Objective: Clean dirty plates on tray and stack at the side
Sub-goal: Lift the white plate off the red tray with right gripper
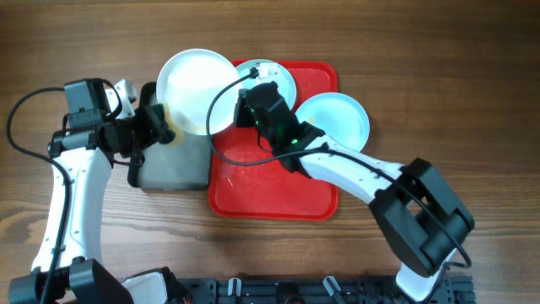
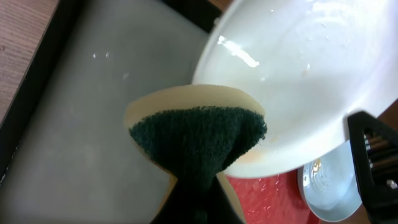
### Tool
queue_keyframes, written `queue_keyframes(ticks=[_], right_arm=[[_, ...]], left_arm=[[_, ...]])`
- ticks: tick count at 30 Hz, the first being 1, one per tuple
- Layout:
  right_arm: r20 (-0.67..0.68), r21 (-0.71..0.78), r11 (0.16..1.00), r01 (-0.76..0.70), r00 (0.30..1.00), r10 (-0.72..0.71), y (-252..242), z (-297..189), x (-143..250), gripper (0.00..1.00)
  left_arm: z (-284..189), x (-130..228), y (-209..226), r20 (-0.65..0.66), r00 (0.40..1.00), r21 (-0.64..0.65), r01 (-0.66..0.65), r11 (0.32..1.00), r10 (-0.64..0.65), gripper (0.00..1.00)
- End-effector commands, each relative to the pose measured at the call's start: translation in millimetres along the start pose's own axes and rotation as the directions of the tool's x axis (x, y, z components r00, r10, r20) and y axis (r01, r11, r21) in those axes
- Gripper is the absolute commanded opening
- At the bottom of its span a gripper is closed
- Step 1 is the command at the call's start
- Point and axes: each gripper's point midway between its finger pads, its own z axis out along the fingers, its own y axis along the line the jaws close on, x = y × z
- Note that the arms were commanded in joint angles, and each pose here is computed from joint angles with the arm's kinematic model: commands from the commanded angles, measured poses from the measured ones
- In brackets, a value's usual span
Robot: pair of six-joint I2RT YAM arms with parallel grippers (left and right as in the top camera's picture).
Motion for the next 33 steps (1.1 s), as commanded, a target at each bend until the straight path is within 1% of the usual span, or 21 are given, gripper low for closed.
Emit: queue_keyframes(ticks=[1,3,6,8,10,13,16,17,19,22,24,25,29,31,33], right_arm=[[0.114,0.057,0.992,0.109,0.987,-0.115,6,12,-23,0.04],[0.156,0.082,0.977,0.195,0.966,-0.206,13,13,-36,0.04],[0.214,0.127,0.935,0.33,0.912,-0.351,24,10,-62,0.04],[0.284,0.141,0.895,0.424,0.848,-0.447,37,4,-83,0.04],[0.347,0.159,0.859,0.486,0.787,-0.51,49,-2,-97,0.04],[0.427,0.212,0.777,0.592,0.659,-0.619,72,-16,-115,0.04],[0.461,0.3,0.666,0.682,0.508,-0.728,88,-28,-127,0.04],[0.47,0.339,0.623,0.705,0.447,-0.761,94,-34,-133,0.04],[0.487,0.398,0.55,0.734,0.339,-0.805,106,-44,-141,0.04],[0.517,0.443,0.466,0.766,0.207,-0.831,124,-57,-146,0.04],[0.529,0.491,0.405,0.771,0.105,-0.842,137,-68,-150,0.04],[0.529,0.516,0.384,0.766,0.067,-0.846,142,-73,-151,0.04],[0.537,0.555,0.35,0.755,-0.004,-0.843,155,-84,-153,0.04],[0.539,0.564,0.312,0.765,-0.055,-0.84,161,-86,-151,0.04],[0.539,0.569,0.303,0.765,-0.068,-0.84,162,-87,-150,0.04]], left_arm=[[-3,0,-5,-0.008,0.999,0.022,-0.043,0.999,0.044,0.04],[-3,2,-5,-0.016,0.999,0.02,-0.045,0.999,0.045,0.04],[-3,5,-4,-0.025,0.999,0.017,-0.04,0.999,0.04,0.04],[-3,6,-3,-0.03,0.999,0.016,-0.038,0.999,0.038,0.04],[-3,6,-3,-0.03,0.999,0.016,-0.038,0.999,0.038,0.04],[-3,6,-3,-0.03,0.999,0.016,-0.038,0.999,0.038,0.04],[-3,6,-3,-0.03,0.999,0.016,-0.038,0.999,0.038,0.04],[-3,6,-3,-0.029,0.999,0.016,-0.038,0.999,0.038,0.04],[-3,6,-3,-0.029,0.999,0.016,-0.038,0.999,0.038,0.04],[-3,6,-4,-0.029,0.999,0.016,-0.038,0.999,0.038,0.04],[-3,6,-3,-0.03,0.999,0.016,-0.038,0.999,0.038,0.04],[-3,6,-3,-0.029,0.999,0.016,-0.038,0.999,0.038,0.04],[-3,6,-3,-0.029,0.999,0.016,-0.038,0.999,0.038,0.04],[-3,6,-3,-0.029,0.999,0.016,-0.038,0.999,0.038,0.04],[-3,6,-3,-0.029,0.999,0.016,-0.038,0.999,0.038,0.04]])
